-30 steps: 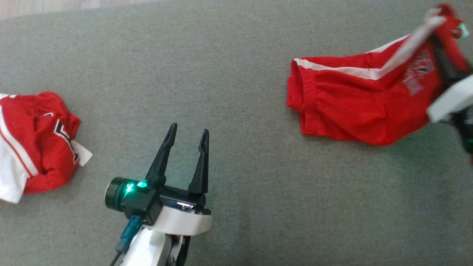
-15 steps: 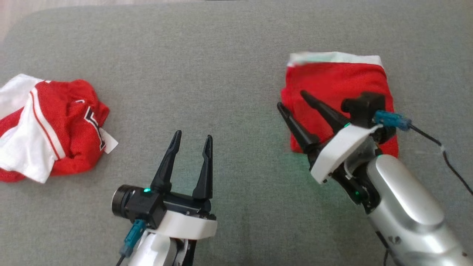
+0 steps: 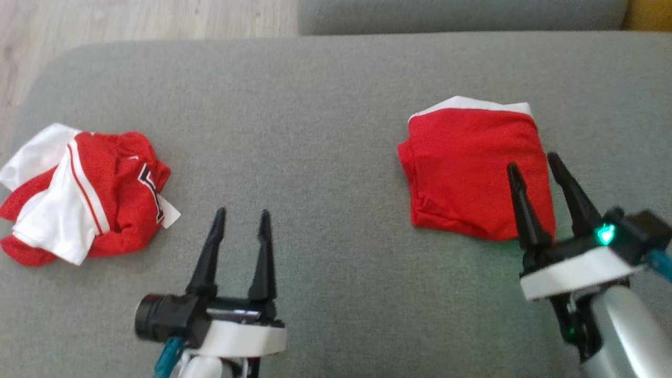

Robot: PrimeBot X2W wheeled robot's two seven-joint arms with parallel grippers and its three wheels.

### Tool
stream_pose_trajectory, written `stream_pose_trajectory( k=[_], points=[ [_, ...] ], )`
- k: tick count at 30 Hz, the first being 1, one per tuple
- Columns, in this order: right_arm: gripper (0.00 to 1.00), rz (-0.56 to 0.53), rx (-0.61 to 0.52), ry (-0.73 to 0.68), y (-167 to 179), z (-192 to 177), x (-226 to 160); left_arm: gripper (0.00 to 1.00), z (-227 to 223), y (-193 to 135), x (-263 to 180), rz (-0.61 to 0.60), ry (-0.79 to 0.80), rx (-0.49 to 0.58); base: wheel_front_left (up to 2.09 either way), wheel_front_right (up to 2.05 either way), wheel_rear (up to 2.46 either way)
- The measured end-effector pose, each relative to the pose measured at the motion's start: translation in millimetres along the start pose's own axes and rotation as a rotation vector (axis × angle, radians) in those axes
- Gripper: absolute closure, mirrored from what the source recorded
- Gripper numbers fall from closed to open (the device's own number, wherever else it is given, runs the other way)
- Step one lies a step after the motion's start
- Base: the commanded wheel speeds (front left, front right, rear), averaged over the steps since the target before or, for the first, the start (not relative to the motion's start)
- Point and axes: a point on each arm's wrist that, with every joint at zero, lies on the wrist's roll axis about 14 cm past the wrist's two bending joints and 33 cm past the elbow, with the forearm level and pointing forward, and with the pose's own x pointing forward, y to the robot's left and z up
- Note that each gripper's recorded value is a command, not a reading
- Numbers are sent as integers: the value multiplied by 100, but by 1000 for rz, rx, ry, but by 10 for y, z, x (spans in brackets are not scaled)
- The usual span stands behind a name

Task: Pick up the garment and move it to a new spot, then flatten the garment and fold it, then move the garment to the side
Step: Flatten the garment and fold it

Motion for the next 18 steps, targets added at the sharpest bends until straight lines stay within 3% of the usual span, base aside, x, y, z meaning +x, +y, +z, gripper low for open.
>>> stream_pose_trajectory(
  k=[7,11,18],
  points=[
    [0,-42,-128,41,-21,-174,-423,0,86,223,-298,92,-22,49,0,0,0],
    [0,-99,-113,3,-15,-98,-591,0,109,302,-478,119,-28,84,0,0,0],
    [0,-106,-132,15,86,-154,-777,0,99,399,-664,146,-24,103,0,0,0]
  ],
)
